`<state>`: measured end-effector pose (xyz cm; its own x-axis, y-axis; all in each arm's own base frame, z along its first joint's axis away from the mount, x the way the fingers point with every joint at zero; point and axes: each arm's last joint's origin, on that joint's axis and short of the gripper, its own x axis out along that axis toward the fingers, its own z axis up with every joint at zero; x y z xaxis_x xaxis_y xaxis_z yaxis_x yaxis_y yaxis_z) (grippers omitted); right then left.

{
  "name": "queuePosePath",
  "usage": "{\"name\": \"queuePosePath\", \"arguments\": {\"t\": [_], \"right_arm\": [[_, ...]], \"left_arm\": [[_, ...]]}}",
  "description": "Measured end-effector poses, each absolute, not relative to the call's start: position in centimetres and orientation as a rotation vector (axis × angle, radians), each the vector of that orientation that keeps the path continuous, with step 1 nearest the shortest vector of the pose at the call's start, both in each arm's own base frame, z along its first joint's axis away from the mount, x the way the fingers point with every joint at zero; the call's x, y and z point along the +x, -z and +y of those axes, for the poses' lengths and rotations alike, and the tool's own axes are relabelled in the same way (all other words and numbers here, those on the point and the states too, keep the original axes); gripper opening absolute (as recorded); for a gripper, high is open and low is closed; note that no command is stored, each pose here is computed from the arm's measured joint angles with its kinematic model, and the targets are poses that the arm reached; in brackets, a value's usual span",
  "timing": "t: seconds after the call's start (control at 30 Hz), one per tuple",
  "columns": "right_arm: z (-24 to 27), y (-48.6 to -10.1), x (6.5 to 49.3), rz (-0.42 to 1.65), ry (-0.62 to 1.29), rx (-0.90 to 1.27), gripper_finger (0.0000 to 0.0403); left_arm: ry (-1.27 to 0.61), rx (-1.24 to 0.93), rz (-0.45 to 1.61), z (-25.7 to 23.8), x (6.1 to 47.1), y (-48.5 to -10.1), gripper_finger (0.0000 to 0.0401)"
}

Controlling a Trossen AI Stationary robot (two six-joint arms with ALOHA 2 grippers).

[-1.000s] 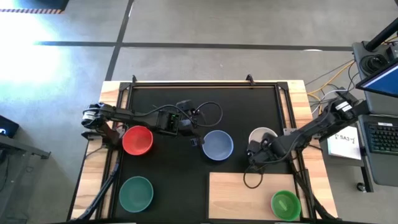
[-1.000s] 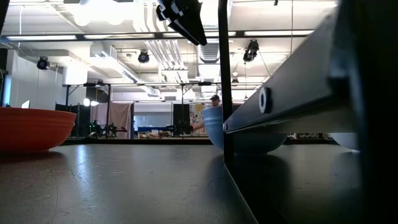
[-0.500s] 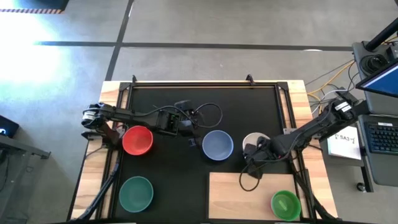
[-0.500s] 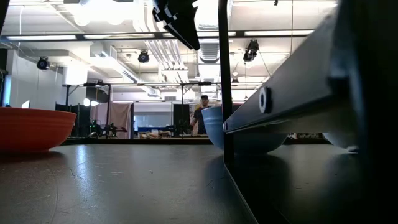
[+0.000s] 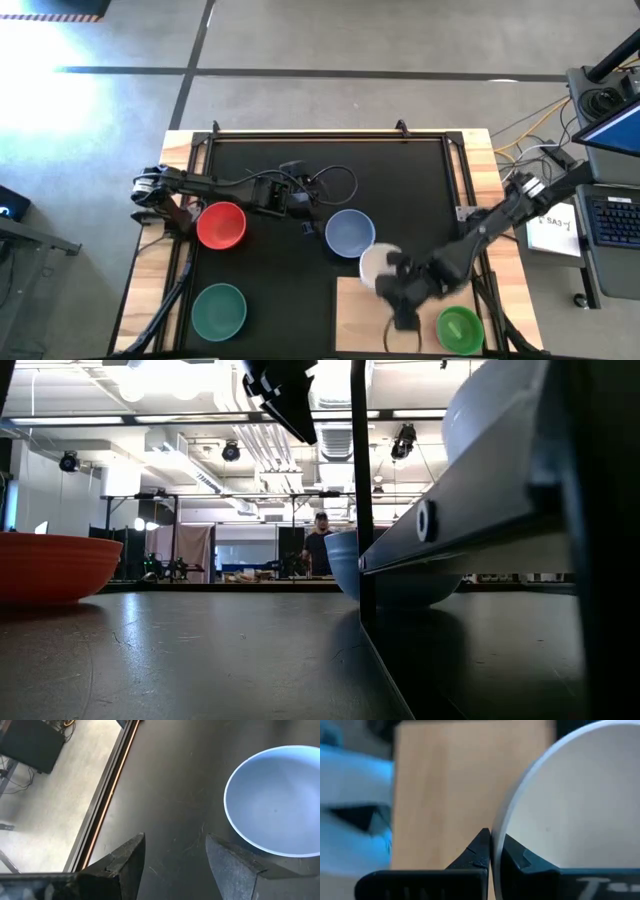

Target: Place and stack bowls onto a shelf

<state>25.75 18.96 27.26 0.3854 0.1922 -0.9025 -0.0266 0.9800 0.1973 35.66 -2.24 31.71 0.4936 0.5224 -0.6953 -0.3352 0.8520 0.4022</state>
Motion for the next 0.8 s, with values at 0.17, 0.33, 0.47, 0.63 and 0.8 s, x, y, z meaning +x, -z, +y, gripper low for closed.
{"name": "queuePosePath", "arguments": {"t": [0.17, 0.33, 0.47, 0.63, 0.8], "right_arm": [[24.3, -26.6, 25.5, 1.163, -0.345, -0.077, 0.0008], [28.2, -26.2, 25.1, 1.107, -0.397, -0.325, 0.0008], [29.0, -25.1, 25.1, 1.174, -0.367, -0.394, 0.0008], [29.4, -24.1, 25.2, 1.243, -0.402, -0.367, 0.0008], [29.4, -24.5, 25.0, 1.258, -0.407, -0.293, 0.0008]], "left_arm": [[-0.525, 0.227, 0.919, -2.2, 35.7, -31.7, 0.0192], [-0.525, 0.227, 0.92, -2.2, 35.6, -31.7, 0.0192], [-0.53, 0.215, 0.917, -2.2, 35.6, -31.7, 0.0192], [-0.534, 0.207, 0.914, -2.2, 35.6, -31.7, 0.0192], [-0.534, 0.208, 0.915, -2.2, 35.6, -31.7, 0.0192]]}}
